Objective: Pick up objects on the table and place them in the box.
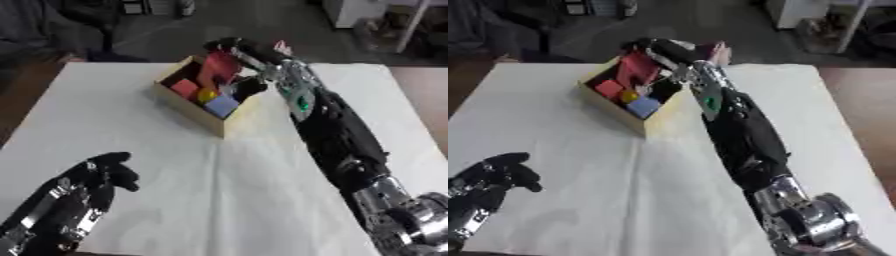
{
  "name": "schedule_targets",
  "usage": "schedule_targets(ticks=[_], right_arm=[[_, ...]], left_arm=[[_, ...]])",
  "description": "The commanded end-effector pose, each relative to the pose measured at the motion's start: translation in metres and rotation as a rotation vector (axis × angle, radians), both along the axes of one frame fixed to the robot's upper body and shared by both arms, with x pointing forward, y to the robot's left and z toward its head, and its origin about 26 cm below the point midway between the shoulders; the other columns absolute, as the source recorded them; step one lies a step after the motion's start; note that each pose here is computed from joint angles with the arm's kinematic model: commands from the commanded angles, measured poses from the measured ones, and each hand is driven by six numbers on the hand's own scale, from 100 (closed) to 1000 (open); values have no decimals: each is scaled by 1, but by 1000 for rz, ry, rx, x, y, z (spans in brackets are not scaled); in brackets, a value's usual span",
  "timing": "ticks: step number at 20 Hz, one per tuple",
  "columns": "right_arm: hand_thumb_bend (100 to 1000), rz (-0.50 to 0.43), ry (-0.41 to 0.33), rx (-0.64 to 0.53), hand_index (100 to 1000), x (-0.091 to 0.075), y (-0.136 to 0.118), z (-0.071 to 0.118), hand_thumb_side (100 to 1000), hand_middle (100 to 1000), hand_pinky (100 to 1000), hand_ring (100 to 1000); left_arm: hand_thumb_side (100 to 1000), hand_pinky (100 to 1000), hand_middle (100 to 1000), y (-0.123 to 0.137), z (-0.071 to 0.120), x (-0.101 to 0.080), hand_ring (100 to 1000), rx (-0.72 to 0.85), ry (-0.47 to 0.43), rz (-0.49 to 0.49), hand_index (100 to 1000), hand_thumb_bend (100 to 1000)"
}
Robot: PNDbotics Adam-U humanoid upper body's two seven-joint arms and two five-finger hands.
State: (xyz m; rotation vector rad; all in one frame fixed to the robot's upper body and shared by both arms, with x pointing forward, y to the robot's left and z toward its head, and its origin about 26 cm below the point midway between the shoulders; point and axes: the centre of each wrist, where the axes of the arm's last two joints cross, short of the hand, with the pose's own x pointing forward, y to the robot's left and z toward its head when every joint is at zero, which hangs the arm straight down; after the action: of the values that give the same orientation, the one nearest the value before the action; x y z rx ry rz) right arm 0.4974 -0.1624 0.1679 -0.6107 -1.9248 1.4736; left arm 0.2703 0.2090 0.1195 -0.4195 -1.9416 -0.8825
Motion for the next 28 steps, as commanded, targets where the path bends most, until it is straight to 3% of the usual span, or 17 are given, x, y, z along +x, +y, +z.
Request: schedule_targets(ticks=[1, 2, 10, 12, 19, 26, 28], right_arm=[[100, -70, -88, 22, 976, 0, 5, 10, 216, 831, 705, 667], [100, -97, -112, 19, 988, 0, 6, 9, 213, 860, 744, 730], [100, -243, -217, -119, 1000, 0, 9, -2, 199, 961, 953, 941], [100, -264, -220, -144, 1000, 0, 9, -6, 278, 980, 994, 962], [100, -260, -163, -176, 1000, 0, 6, -14, 444, 1000, 1000, 1000], [100, -248, -142, -153, 1000, 1, 3, -7, 400, 1000, 1000, 1000], [100, -266, -143, -138, 1000, 2, -3, -2, 342, 1000, 1000, 998]], left_arm=[[630, 764, 654, -3, 9, 0, 663, -3, -26, -28, 901, 100], [628, 764, 653, -3, 9, 0, 663, -3, -25, -29, 901, 100], [639, 764, 651, -5, 8, -1, 662, 1, -11, -33, 901, 100], [639, 764, 651, -5, 8, -1, 662, 1, -11, -33, 901, 100], [638, 764, 651, -6, 8, -1, 662, 0, -10, -36, 902, 100], [639, 764, 651, -7, 8, -1, 663, -3, -9, -41, 902, 100], [640, 764, 651, -7, 8, -2, 664, -2, -8, -41, 902, 100]])
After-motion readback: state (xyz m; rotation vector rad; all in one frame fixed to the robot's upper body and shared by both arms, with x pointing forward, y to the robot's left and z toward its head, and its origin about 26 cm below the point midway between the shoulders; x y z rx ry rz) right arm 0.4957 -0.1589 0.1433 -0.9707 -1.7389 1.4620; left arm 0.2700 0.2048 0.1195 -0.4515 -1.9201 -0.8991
